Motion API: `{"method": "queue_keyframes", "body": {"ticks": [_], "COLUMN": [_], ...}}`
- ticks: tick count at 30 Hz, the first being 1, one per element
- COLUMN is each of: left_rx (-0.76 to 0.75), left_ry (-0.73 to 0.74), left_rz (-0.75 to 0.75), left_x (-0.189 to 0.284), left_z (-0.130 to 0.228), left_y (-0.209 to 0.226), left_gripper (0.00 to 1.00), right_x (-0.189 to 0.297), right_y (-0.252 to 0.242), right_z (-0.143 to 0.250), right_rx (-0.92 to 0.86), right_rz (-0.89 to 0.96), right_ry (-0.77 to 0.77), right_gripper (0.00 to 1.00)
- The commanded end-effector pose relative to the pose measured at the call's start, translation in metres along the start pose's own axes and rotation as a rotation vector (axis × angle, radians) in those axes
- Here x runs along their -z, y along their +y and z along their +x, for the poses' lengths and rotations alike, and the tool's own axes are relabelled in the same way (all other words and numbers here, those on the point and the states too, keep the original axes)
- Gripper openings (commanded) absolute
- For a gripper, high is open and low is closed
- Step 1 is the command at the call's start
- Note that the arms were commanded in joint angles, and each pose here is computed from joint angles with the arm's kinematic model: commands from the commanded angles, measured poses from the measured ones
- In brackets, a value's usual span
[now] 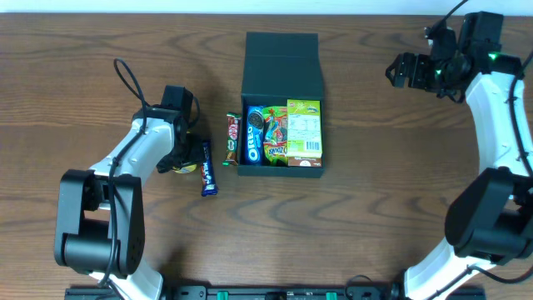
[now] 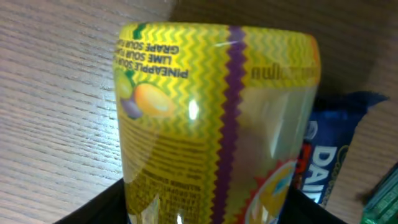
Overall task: Pack container
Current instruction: 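Grasp the yellow Mentos tube with the left gripper, then carry the Mentos tube over the green box and lower it in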
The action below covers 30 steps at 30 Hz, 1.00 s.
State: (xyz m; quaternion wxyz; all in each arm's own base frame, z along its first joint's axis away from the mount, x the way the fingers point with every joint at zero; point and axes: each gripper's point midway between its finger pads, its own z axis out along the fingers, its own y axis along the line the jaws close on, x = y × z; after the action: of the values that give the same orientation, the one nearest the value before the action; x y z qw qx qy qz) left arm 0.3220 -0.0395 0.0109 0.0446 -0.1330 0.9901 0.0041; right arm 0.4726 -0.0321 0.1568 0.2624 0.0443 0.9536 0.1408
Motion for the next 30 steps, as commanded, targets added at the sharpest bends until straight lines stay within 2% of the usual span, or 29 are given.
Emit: {"method": "queue_keyframes", "body": {"ticks": [1, 9, 13, 19, 24, 28, 30], "left_rx": [0.010, 0.034, 0.015, -0.018, -0.078, -0.121, -0.145], "left_ry": [0.006, -0.017, -0.071, -0.198, -0.303, -0.295, -0.277], "left_rz": [-0.010, -0.034, -0.011, 0.039, 0.144, 0.275, 0.294], "left_x": [-0.005, -0.001, 0.017, 0.074, 0.125, 0.139, 0.138], "left_z": [0.000, -0.010, -0.032, -0.079, -0.103, -0.089, -0.075], "left_y": [0.003, 0.015, 0.007, -0.015, -0.060, -0.111, -0.132], "left_gripper": [0.55, 0.35, 0.31, 0.26, 0.26, 0.27, 0.26], "right_x": [-0.005, -0.005, -0.004, -0.001, 0.001, 0.001, 0.001], "right_y": [0.005, 0.005, 0.001, -0.011, -0.018, -0.019, -0.019], "right_z": [0.002, 0.002, 0.002, 0.003, 0.004, 0.004, 0.003], "right_rx": [-0.002, -0.002, -0.004, -0.027, -0.042, -0.044, -0.044], "right_rz": [-0.015, -0.015, 0.002, 0.030, 0.037, 0.039, 0.039], "right_ry": [0.011, 0.011, 0.011, 0.010, 0.012, 0.011, 0.010], "right_gripper": [0.99, 0.99, 0.99, 0.99, 0.99, 0.99, 0.99]}}
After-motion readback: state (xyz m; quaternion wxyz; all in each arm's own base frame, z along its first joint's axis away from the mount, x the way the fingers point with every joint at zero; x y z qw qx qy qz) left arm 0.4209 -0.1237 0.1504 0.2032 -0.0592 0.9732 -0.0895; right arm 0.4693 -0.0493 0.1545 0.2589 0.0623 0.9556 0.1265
